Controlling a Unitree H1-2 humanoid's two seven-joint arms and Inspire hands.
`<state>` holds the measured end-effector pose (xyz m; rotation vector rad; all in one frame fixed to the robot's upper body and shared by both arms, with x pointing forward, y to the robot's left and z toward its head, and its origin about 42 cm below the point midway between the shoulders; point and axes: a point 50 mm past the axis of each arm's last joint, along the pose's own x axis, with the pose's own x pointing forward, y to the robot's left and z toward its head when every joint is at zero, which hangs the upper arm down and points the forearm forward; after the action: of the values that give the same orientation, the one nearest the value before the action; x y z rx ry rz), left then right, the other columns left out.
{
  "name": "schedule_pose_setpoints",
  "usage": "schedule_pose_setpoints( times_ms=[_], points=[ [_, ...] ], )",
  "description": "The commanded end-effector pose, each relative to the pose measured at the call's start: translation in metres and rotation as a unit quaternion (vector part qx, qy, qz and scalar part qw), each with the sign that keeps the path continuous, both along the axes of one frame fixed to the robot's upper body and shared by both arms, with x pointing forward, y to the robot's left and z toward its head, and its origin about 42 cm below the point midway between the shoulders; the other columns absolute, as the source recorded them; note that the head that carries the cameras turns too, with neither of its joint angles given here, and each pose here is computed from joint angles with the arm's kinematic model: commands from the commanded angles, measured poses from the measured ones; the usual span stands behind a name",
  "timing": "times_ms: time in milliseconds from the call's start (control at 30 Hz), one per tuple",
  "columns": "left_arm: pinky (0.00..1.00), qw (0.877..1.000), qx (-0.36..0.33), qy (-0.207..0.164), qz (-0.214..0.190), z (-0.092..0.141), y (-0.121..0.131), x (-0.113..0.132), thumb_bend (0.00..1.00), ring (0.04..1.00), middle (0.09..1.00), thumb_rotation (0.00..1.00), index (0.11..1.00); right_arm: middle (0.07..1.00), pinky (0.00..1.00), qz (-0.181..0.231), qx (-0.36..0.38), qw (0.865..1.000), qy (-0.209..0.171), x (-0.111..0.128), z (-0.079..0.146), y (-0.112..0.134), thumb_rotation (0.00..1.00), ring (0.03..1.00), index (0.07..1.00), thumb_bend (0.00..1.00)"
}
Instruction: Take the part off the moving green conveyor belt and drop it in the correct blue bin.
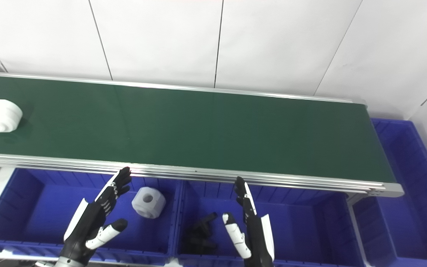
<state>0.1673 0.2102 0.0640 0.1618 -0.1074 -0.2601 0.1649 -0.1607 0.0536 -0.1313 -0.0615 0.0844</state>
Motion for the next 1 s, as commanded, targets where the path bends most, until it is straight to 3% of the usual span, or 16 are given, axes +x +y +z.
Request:
schedule_pose_setpoints(
  times_ms=[0, 600, 867, 967],
  points=[
    [0.91, 0.999, -0.005, -0.032, 0.000, 0.010, 0.000, 0.003, 0.64, 0.948, 0.969, 0.75, 0.953, 0.959, 0.94, 0.001, 0.011, 0.999, -0.039, 0.003, 0.013, 0.004, 0.91, 0.952, 0.976, 0.66],
    [0.90, 0.999, -0.014, -0.029, -0.001, 0.005, -0.007, 0.003, 0.65, 0.939, 0.964, 0.72, 0.949, 0.970, 0.95, 0.003, 0.019, 0.999, -0.034, 0.000, 0.008, -0.001, 0.90, 0.964, 0.981, 0.68],
    [0.81, 1.000, -0.006, -0.016, 0.004, -0.007, -0.015, 0.001, 0.82, 0.886, 0.906, 0.62, 0.888, 1.000, 1.00, 0.018, 0.020, 0.999, -0.032, -0.002, -0.007, -0.014, 0.99, 1.000, 1.000, 0.68],
    [0.78, 1.000, -0.007, -0.023, 0.003, -0.008, -0.016, 0.004, 0.83, 0.862, 0.886, 0.59, 0.870, 1.000, 1.00, 0.017, 0.021, 0.999, -0.028, 0.000, -0.010, -0.014, 1.00, 1.000, 1.000, 0.67]
  ],
)
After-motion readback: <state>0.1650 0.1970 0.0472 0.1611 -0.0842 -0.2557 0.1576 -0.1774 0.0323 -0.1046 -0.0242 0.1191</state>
